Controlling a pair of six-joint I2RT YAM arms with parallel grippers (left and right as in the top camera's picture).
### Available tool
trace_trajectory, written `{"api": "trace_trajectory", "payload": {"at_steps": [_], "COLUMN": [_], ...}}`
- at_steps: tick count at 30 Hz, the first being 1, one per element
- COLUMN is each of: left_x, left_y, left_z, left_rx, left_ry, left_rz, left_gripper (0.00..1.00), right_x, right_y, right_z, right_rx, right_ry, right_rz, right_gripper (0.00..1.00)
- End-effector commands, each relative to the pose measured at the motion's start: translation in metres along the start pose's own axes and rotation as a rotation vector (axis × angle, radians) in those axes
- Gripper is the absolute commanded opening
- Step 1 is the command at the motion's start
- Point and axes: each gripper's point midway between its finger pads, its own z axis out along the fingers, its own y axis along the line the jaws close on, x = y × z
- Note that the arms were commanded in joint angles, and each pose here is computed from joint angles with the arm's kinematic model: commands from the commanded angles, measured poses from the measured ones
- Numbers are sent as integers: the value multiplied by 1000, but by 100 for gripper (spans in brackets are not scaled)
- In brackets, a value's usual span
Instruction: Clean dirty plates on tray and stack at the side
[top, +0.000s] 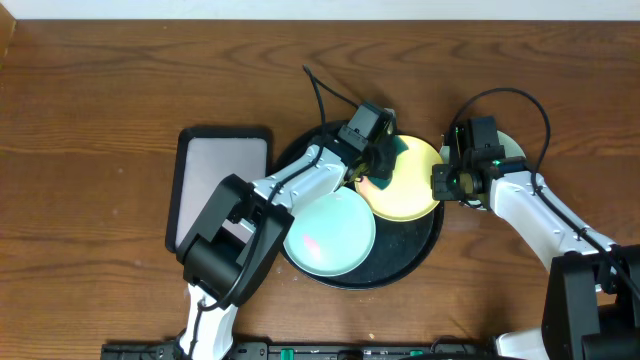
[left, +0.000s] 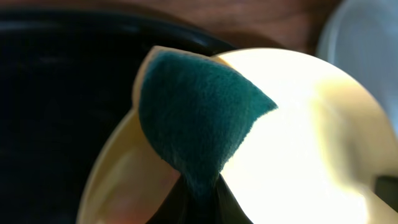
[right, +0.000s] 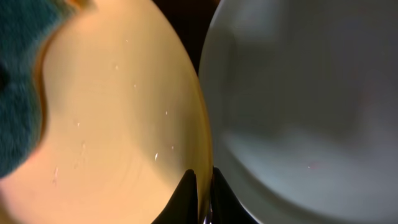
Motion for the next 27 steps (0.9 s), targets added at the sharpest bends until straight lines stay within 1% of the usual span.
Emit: {"api": "trace_trajectory", "payload": {"at_steps": [1,6,9,10,12,15,19,21,27], "left_x": [33,-7,-24,-32,-39,-42,-31,-23,-4], "left_y": [-40,-69,-83,-85,-76,-53,-26,-17,0], "left_z": [5,-40,-70,-83,-91,-89,-76,-67,-36], "left_rx": [211,268,294,279,210,82,-41,-74,-112], "left_ry": [154,31,-38,-78,-118,-143,-112,-85,-11], "left_rz": [-21,22,48,56,50,29,6,-1,-32], "left_gripper": [7,8,7,8,7,8,7,7,7], "right_x": [0,0,0,0,0,0,0,0,0], "right_y": [2,2,2,2,2,2,2,2,2], "right_z": [-3,-3,-3,-3,-3,-3,-3,-3,-3], "right_rx": [-11,-11,-11,-11,-11,-11,-11,-11,-11], "right_ry": [-10,-10,-10,-10,-10,-10,-7,-7,-7], "right_rz": [-1,-1,-1,-1,-1,-1,-1,-1,-1], "right_gripper": [6,6,6,8,10,10,11,11,11]}}
